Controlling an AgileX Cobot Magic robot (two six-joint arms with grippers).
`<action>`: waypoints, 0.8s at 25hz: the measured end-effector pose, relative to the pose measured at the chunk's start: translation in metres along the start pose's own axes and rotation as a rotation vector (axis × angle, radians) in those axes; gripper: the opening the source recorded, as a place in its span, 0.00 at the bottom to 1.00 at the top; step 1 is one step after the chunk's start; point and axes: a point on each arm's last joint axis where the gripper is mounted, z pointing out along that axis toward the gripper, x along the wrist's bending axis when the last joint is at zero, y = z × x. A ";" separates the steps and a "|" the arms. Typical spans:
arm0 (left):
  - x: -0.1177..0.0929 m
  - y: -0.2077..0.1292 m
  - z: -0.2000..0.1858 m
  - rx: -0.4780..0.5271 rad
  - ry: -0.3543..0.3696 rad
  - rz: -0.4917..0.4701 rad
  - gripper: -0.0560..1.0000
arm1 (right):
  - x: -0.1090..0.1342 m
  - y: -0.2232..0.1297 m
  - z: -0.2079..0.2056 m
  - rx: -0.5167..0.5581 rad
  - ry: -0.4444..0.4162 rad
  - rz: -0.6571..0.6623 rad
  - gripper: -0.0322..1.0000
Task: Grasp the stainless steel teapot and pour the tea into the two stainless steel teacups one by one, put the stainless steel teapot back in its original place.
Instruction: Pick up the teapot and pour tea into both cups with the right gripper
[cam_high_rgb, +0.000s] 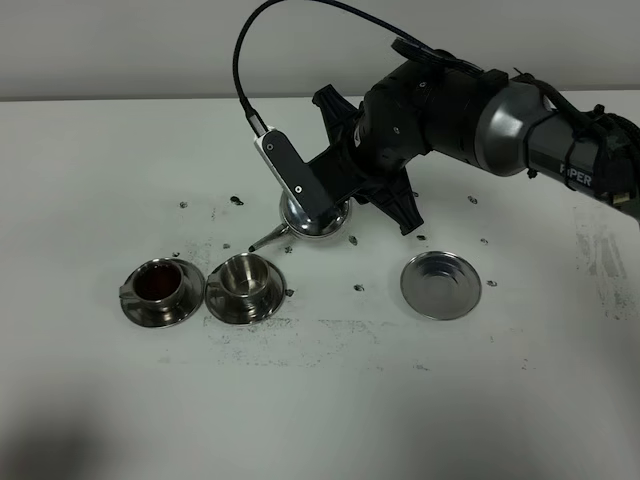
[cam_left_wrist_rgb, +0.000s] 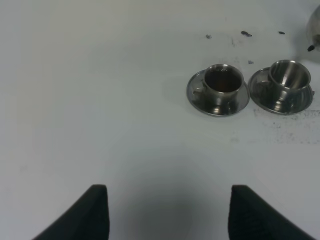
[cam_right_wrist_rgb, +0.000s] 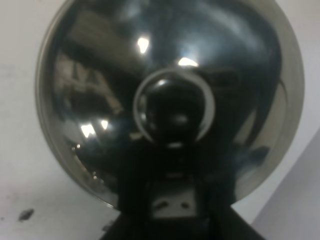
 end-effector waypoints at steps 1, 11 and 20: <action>0.000 0.000 0.000 0.000 0.000 0.000 0.54 | 0.000 0.001 0.000 0.004 -0.005 -0.005 0.23; 0.000 0.000 0.000 0.000 0.000 0.000 0.54 | 0.001 0.019 0.010 0.038 -0.009 -0.076 0.23; 0.000 0.000 0.000 0.000 0.000 0.000 0.54 | -0.003 0.024 0.010 0.090 -0.048 -0.160 0.23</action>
